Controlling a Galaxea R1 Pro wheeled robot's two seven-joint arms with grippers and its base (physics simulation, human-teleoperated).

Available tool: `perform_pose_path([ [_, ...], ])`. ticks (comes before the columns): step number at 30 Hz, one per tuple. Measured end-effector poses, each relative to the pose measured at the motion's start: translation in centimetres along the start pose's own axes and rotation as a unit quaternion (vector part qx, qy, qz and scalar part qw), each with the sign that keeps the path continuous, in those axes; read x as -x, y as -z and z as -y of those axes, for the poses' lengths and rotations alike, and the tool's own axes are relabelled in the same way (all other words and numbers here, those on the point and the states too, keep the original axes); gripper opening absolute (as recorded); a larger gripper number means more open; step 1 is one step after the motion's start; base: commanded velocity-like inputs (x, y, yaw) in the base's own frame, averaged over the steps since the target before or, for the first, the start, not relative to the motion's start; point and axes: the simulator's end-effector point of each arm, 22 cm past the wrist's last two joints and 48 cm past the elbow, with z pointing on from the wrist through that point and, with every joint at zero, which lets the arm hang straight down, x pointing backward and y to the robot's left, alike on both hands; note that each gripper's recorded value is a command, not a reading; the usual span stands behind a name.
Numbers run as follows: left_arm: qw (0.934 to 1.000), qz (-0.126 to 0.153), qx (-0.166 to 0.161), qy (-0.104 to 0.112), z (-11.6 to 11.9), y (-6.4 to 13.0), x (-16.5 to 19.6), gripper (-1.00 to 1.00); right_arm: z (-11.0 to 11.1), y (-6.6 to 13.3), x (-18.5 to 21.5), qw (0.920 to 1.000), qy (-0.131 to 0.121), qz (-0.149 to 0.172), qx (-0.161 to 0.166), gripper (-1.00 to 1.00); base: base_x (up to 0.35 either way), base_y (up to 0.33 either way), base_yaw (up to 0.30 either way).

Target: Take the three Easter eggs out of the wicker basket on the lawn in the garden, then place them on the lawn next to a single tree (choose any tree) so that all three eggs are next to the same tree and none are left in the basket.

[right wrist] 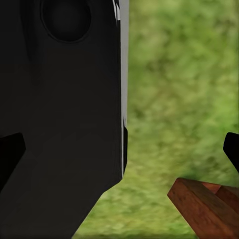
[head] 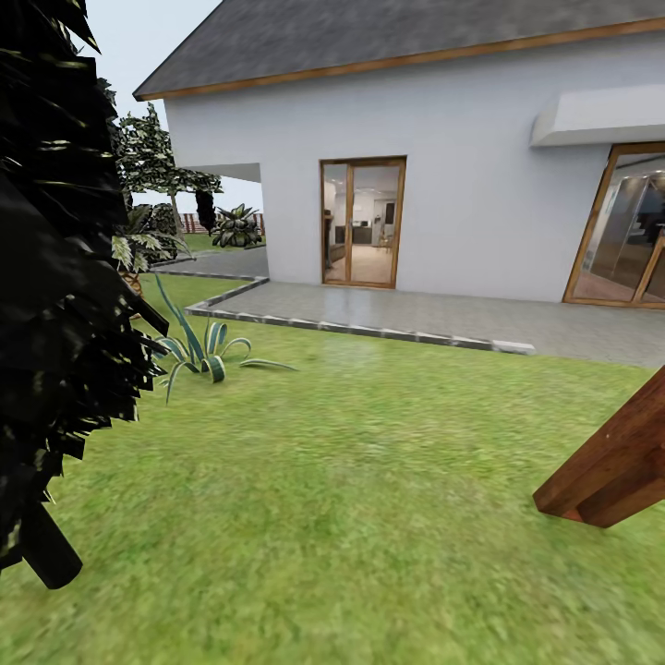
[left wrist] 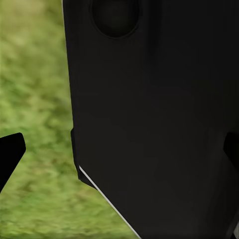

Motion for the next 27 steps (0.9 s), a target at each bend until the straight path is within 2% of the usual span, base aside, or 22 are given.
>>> perform_pose_path([
  [12, 1.0000, 0.001, -0.001, 0.000, 0.1, 0.0, 0.0, 1.00, 0.1, 0.0, 0.1, 1.0000, -0.001, 0.001, -0.001, 1.00, 0.000, 0.000, 0.000],
  [18, 0.9999, 0.012, 0.001, -0.004, -0.3, 0.0, 1.0, 1.00, 0.3, 0.0, 0.5, 1.0000, -0.004, 0.006, -0.002, 1.00, 0.004, 0.000, 0.000],
  [27, 0.9999, 0.014, 0.007, -0.004, -1.3, 0.1, 1.3, 1.00, 0.1, 0.0, 0.5, 1.0000, 0.004, 0.006, -0.001, 1.00, 0.239, 0.000, 0.000],
])
